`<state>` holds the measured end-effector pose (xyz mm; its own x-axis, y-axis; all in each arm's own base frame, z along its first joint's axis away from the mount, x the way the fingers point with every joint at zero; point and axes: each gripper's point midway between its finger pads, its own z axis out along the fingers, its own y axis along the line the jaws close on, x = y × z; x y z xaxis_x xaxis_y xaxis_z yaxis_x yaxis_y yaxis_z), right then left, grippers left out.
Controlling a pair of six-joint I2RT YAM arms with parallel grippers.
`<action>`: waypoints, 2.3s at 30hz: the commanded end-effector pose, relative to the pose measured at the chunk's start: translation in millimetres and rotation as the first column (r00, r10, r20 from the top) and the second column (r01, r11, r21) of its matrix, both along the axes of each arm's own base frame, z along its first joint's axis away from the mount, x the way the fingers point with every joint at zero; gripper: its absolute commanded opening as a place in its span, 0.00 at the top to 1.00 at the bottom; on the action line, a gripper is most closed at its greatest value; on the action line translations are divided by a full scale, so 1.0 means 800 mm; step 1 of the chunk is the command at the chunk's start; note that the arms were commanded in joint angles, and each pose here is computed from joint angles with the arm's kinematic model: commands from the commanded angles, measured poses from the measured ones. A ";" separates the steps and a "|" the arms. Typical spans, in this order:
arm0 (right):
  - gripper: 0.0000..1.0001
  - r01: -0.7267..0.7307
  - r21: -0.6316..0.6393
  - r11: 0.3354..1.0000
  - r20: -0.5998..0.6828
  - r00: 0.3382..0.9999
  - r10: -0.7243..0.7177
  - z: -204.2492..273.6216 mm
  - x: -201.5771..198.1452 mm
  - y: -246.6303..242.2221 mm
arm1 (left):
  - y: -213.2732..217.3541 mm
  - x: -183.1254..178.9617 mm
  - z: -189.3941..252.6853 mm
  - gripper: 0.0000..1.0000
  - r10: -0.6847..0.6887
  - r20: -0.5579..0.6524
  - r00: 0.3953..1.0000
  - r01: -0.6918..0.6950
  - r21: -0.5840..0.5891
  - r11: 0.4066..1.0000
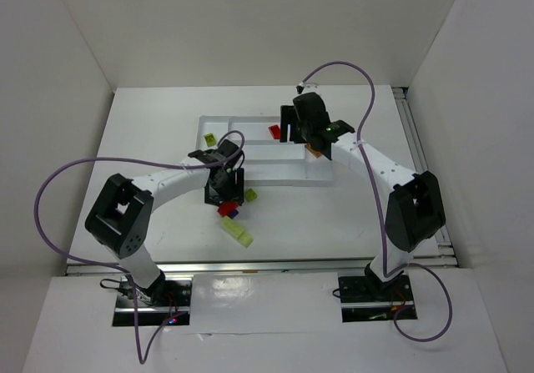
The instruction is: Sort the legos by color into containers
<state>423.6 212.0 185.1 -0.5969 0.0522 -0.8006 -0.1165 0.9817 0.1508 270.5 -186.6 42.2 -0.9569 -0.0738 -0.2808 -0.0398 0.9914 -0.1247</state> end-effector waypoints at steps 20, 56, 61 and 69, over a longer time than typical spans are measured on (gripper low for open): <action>0.21 -0.006 0.016 1.000 0.016 1.000 0.005 0.007 -0.008 0.003 | 0.009 0.003 0.001 0.17 -0.048 0.048 0.998 0.036 0.233 0.972; 0.21 0.000 0.015 1.000 -0.002 1.000 0.000 0.006 -0.009 0.003 | -0.003 0.001 0.017 0.29 -0.077 0.063 0.995 0.069 0.114 0.991; 0.21 -0.007 0.015 1.000 -0.013 1.000 0.008 0.001 -0.009 0.005 | -0.005 -0.011 0.010 0.32 -0.087 0.033 0.996 0.084 0.090 0.992; 0.21 -0.015 0.015 1.000 -0.023 1.000 0.015 -0.004 -0.012 0.006 | 0.004 -0.013 -0.002 0.38 -0.068 0.011 0.998 0.066 0.135 0.989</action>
<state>416.9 212.0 173.1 -0.6251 0.0492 -0.7790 -0.1169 0.9809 0.1558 264.9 -188.9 41.6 -0.9486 0.0321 -0.3150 0.0366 0.9993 -0.0084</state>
